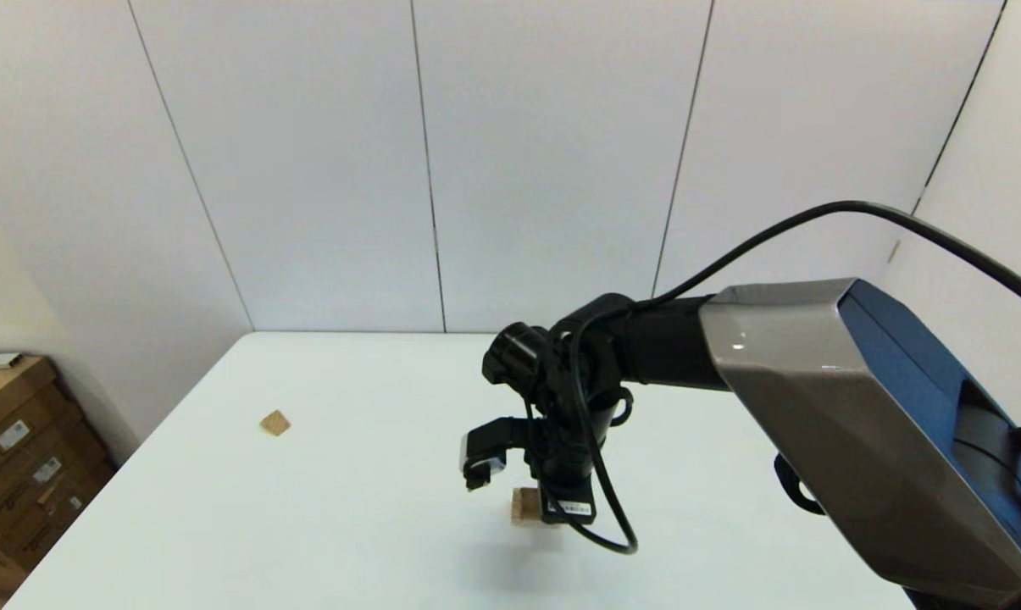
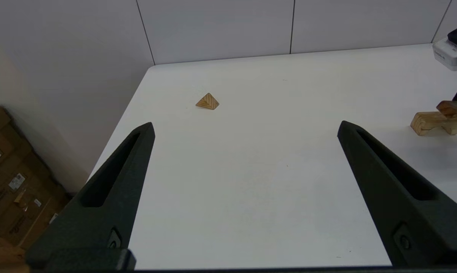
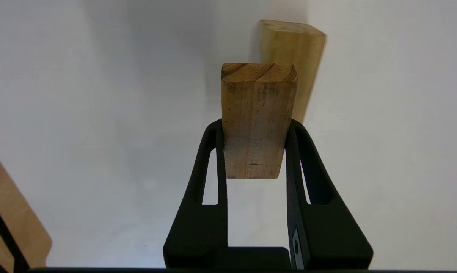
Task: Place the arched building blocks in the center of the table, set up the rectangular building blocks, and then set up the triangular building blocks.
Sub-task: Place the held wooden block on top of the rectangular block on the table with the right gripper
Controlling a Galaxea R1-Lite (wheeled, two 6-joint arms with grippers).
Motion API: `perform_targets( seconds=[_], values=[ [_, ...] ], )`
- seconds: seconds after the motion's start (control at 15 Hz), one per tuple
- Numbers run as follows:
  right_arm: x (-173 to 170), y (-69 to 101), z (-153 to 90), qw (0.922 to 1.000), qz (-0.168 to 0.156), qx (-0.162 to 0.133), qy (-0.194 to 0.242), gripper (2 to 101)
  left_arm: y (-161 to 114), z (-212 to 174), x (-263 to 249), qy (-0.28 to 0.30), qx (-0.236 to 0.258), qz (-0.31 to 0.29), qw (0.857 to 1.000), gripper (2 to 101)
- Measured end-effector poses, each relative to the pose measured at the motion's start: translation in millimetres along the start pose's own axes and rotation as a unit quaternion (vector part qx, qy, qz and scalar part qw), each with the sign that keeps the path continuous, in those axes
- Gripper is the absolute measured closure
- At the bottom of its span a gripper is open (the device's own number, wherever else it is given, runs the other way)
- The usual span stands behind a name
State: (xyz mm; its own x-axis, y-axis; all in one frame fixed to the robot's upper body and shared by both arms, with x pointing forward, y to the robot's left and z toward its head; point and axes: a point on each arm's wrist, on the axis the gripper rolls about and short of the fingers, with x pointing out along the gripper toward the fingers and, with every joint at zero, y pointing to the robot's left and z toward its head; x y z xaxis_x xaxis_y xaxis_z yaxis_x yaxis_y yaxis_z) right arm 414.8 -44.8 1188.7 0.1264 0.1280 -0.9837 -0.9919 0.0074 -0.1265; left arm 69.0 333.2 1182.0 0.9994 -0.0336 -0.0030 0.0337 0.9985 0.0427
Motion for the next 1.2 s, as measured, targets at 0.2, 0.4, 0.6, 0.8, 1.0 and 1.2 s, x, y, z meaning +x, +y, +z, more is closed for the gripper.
perform_targets(
  seconds=[0.2, 0.4, 0.6, 0.8, 1.0, 1.2],
  values=[
    [-0.3, -5.0, -3.1, 0.9999, -0.007, 0.006, -0.004, 78.2, 0.0, 0.0, 0.0, 0.0, 0.0, 0.0, 1.0, 5.4],
    [-1.0, -6.9, -3.9, 0.9999, -0.009, 0.008, -0.006, 78.2, 0.0, 0.0, 0.0, 0.0, 0.0, 0.0, 1.0, 5.4],
    [-0.3, -9.3, -1.8, 0.9996, -0.02, 0.008, -0.016, 78.2, 0.0, 0.0, 0.0, 0.0, 0.0, 0.0, 1.0, 5.4],
    [1.5, -11.0, 0.2, 0.9993, -0.027, 0.007, -0.024, 78.2, 0.0, 0.0, 0.0, 0.0, 0.0, 0.0, 1.0, 5.4],
    [3.7, -10.4, 1.0, 0.9994, -0.026, 0.005, -0.022, 78.2, 0.0, 0.0, 0.0, 0.0, 0.0, 0.0, 1.0, 5.4],
    [6.5, -9.4, 2.0, 0.9995, -0.023, 0.003, -0.02, 78.2, 0.0, 0.0, 0.0, 0.0, 0.0, 0.0, 1.0, 5.4]
  ],
)
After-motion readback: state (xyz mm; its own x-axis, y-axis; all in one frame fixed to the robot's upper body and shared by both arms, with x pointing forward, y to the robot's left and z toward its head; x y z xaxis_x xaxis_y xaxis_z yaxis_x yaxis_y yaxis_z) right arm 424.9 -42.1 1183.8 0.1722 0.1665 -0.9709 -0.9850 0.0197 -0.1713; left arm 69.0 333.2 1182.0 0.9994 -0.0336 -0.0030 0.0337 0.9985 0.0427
